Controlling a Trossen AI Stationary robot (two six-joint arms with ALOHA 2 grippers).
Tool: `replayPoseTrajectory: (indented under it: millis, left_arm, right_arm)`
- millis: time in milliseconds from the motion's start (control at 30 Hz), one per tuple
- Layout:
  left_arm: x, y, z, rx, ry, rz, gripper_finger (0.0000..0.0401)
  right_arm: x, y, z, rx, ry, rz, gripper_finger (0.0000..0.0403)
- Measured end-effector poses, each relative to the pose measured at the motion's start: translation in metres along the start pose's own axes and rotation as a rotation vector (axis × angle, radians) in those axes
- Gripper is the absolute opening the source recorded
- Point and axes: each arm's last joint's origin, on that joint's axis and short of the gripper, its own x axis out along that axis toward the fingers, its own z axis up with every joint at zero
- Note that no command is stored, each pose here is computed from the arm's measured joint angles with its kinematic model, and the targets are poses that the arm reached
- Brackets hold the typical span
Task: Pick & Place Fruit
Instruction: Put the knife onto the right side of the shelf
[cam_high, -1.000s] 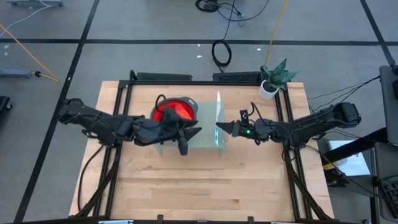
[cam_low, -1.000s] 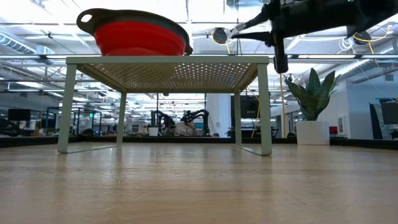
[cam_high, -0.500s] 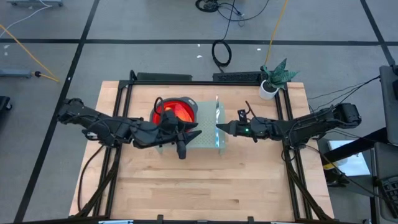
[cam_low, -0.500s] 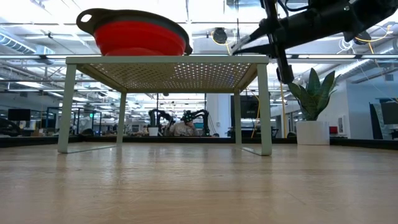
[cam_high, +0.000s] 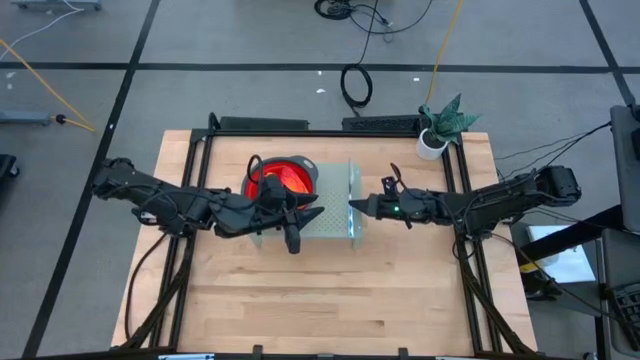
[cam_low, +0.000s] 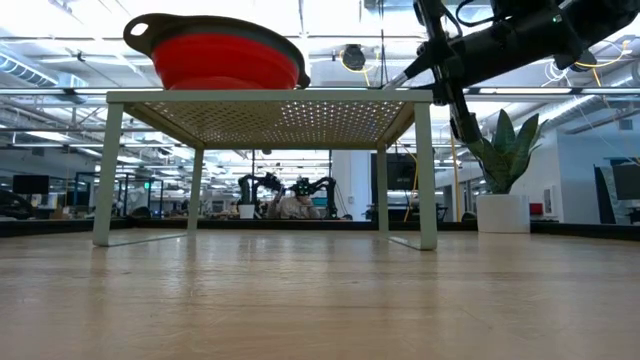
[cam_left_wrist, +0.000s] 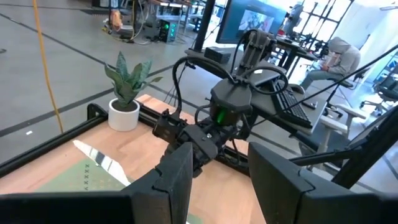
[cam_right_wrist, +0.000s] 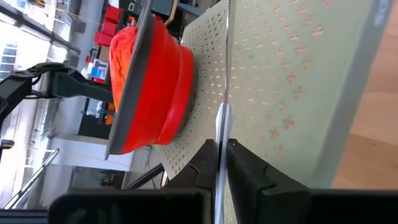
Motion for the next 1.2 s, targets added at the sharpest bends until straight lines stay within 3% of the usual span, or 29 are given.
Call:
replayPoseTrajectory:
  millis: [200, 600, 967, 1200]
  left_arm:
    - [0.0, 0.0, 0.0001, -0.001, 0.0, 0.0, 0.0152]
    - [0.0, -0.0001, -0.0001, -0.009, 0.001, -0.004, 0.0152]
    - [-0.0005, -0.0011, -0.0006, -0.007, 0.003, -0.009, 0.0152]
    - [-0.0017, -0.0027, -0.0013, -0.003, 0.006, -0.017, 0.0152]
  right_arm:
    - [-0.0001, -0.0056, -0.0017, 0.032, 0.03, -0.054, 0.0028]
    - [-0.0002, -0.0061, -0.0019, 0.03, 0.035, -0.058, 0.0034]
    - [-0.0004, -0.0079, -0.0022, 0.024, 0.037, -0.077, 0.0081]
    - [-0.0005, -0.0081, -0.0023, -0.009, 0.042, -0.078, 0.0082]
